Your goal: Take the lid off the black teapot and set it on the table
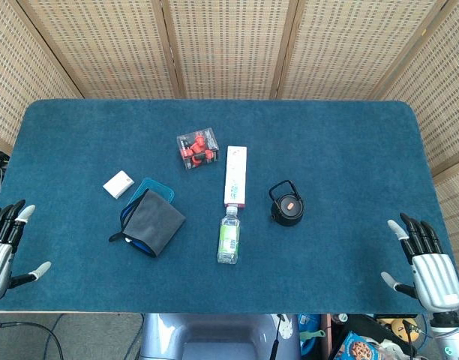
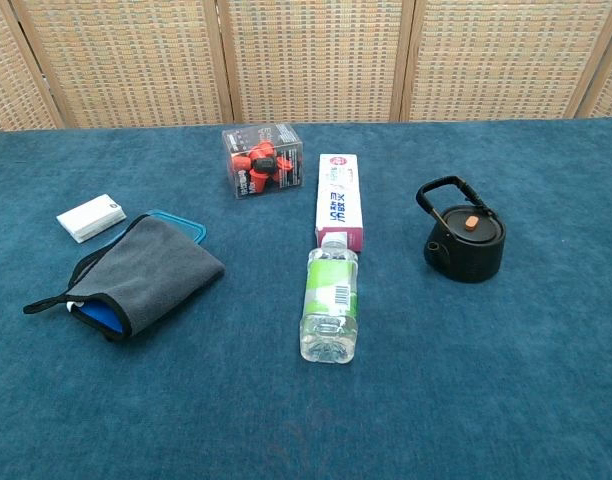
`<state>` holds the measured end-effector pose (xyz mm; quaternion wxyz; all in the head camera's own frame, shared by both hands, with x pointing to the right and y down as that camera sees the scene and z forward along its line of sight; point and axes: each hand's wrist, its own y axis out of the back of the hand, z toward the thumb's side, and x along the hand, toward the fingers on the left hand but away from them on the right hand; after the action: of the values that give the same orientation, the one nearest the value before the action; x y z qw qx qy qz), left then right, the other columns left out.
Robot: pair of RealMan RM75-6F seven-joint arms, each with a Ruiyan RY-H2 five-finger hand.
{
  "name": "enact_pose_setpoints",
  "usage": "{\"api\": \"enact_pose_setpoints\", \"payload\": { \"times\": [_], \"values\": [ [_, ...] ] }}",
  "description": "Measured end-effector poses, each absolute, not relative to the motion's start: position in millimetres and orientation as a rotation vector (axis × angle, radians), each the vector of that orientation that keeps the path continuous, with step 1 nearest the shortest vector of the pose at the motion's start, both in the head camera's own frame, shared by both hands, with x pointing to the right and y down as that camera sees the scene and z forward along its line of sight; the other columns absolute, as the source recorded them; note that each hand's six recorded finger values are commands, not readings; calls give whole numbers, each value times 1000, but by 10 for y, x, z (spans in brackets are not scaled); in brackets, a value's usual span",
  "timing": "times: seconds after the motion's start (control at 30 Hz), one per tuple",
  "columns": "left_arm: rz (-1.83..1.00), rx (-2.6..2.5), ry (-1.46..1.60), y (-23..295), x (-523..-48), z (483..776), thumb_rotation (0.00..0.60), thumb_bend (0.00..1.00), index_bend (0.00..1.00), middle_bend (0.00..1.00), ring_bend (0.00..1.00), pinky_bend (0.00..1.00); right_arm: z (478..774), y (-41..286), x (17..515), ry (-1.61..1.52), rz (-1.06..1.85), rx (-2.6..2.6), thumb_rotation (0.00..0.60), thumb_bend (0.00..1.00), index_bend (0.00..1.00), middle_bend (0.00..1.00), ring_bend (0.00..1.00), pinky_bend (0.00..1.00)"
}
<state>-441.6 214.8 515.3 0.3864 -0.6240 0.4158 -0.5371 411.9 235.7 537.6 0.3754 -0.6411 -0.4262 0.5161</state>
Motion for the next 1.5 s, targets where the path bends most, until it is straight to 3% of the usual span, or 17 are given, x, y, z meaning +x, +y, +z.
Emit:
{"api": "enact_pose_setpoints", "payload": {
  "times": [0.17,0.27,0.4,0.5,0.6,0.7,0.97,1.13,1.5],
  "values": [
    [-1373,-1585,1062,2140,-4429,5157,600,0,0,0,0,0,5409,2352,4102,-1073,1328,-1647,600,8,0,0,0,0],
    [-1381,-1579,1068,2131,-4451,5164,600,0,0,0,0,0,5441,2300,4063,-1044,1326,-1662,600,81,0,0,0,0],
    [-1397,-1572,1064,2110,-4467,5199,600,0,0,0,0,0,5503,2107,3922,-970,1290,-1702,600,374,31,0,0,0],
    [-1407,-1569,1059,2081,-4468,5239,600,0,0,0,0,0,5558,1858,3735,-886,1227,-1733,600,626,125,11,0,0],
    [-1420,-1563,1054,2051,-4471,5283,600,0,0,0,0,0,5634,1565,3510,-791,1157,-1757,600,871,239,100,0,20],
    [-1424,-1561,1051,2017,-4465,5322,600,0,0,0,0,0,5734,1289,3254,-716,1099,-1797,600,988,270,136,3,43],
    [-1463,-1550,1040,1966,-4500,5445,600,0,0,0,0,0,6110,775,2453,-534,1060,-1909,600,1000,270,194,58,152],
    [-1479,-1545,1042,1947,-4512,5477,600,0,0,0,0,0,6349,553,2059,-485,1077,-1899,600,1000,270,197,63,164],
    [-1499,-1562,1036,1940,-4530,5510,600,0,0,0,0,0,6797,556,1855,-278,1140,-1684,600,1000,286,227,63,164]
  ]
}}
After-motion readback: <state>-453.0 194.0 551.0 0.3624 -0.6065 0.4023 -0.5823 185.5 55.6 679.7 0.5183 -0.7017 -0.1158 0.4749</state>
